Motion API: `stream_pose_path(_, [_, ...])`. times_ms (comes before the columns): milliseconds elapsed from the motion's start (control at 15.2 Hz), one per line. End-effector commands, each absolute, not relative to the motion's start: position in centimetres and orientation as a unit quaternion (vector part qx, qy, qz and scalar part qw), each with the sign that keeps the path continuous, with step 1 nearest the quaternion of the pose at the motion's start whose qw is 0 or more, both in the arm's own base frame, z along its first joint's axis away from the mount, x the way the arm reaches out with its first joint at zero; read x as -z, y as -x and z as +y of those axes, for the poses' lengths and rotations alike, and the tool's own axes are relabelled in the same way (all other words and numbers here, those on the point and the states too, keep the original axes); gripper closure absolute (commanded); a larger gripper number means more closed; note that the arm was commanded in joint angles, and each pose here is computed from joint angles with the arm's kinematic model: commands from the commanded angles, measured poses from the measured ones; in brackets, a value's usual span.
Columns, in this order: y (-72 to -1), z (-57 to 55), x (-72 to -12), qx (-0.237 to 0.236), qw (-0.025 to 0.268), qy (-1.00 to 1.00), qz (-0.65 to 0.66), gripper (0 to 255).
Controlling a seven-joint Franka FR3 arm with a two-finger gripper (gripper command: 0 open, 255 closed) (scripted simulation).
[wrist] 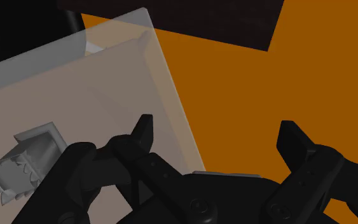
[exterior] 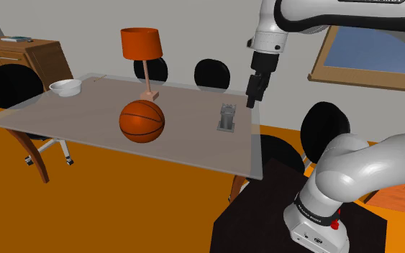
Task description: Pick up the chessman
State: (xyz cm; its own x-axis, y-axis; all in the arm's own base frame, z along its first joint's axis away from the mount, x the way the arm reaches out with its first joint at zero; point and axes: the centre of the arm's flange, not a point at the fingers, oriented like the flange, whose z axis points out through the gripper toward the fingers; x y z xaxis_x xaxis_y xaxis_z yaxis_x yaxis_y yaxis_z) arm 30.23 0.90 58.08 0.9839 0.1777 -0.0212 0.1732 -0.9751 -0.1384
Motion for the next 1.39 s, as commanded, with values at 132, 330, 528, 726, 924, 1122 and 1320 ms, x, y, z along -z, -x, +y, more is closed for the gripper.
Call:
stream_pose_path(132, [-31.6,-0.8,-56.8,-0.011,0.067,0.993,-0.092,0])
stream_pose_path(330, [-33.8,-3.2,-54.9,-0.002,0.066,0.993,-0.097,0])
stream_pose_path(528, [-36.0,-5.7,-53.0,0.007,0.065,0.993,-0.102,0])
stream_pose_path(726, [-38.3,-8.1,-51.2,0.016,0.064,0.992,-0.108,0])
stream_pose_path(924, [-40.6,-10.5,-49.5,0.025,0.063,0.991,-0.113,0])
stream_pose_path(1122, [-43.0,-12.9,-47.7,0.034,0.062,0.990,-0.118,0])
stream_pose_path(1320, [-45.4,-15.3,-46.1,0.043,0.061,0.990,-0.123,0])
